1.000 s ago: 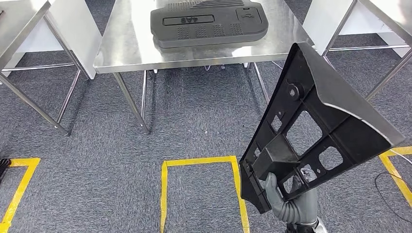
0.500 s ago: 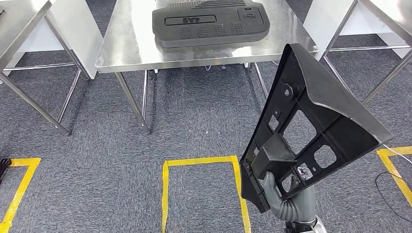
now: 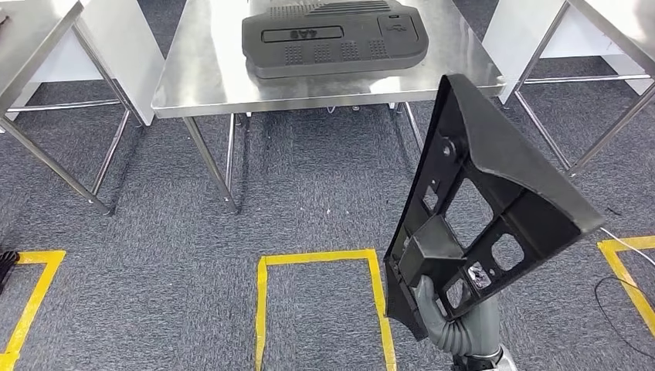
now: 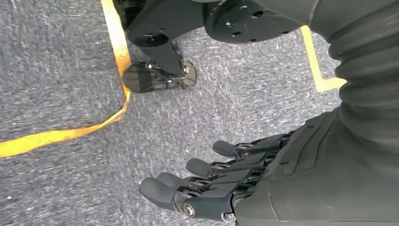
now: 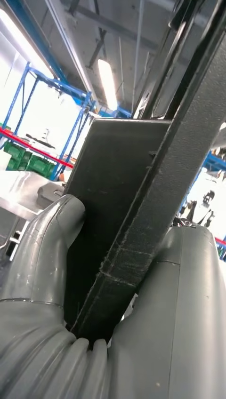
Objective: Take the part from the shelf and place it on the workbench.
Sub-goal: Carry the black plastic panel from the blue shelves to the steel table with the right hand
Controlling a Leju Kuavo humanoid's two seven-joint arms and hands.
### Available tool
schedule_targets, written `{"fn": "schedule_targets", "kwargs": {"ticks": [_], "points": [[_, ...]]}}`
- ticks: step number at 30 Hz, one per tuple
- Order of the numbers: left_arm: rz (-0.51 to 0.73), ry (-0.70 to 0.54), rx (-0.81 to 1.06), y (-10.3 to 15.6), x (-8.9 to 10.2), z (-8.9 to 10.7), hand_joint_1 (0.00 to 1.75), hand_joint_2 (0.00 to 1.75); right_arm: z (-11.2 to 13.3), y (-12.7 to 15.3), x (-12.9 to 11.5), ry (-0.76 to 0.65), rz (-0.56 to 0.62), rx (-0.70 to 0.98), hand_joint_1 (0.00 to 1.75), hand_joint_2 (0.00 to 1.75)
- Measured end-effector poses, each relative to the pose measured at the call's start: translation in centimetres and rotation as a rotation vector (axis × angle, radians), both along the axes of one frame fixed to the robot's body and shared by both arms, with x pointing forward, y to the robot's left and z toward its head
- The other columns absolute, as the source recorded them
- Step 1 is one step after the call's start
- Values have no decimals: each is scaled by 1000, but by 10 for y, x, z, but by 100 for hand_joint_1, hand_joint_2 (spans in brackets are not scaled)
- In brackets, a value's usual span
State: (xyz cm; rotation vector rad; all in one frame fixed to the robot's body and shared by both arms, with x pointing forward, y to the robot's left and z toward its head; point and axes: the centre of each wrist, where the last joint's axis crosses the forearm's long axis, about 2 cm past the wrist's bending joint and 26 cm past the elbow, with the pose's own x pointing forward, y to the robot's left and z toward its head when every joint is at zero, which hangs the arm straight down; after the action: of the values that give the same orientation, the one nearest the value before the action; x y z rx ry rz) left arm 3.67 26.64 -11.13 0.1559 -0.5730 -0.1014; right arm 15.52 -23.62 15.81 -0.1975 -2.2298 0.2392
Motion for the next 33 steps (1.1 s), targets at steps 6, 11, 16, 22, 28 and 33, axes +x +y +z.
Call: {"fn": "schedule_targets", "kwargs": {"ticks": [6,11,16,22,28,33], "points": [[-1,-4,37,3,-1,0,0,175,-1,-1,-2,6,-16,-9,175,175],[-2,-5,35,1,-1,0,0,175,-2,-1,-3,9,-18,-10,175,175],[-2,-3,37,0,-2,0,0,175,-2,-1,-3,10,-18,-10,175,175],[-2,-7,43,3,1,0,0,175,-2,-1,-3,10,-18,-10,175,175],[-2,-8,39,1,2,0,0,175,-2,-1,-3,8,-19,-9,175,175],[-5,-5,31,-1,2,0,0,175,-2,-1,-3,9,-20,-9,175,175]]}}
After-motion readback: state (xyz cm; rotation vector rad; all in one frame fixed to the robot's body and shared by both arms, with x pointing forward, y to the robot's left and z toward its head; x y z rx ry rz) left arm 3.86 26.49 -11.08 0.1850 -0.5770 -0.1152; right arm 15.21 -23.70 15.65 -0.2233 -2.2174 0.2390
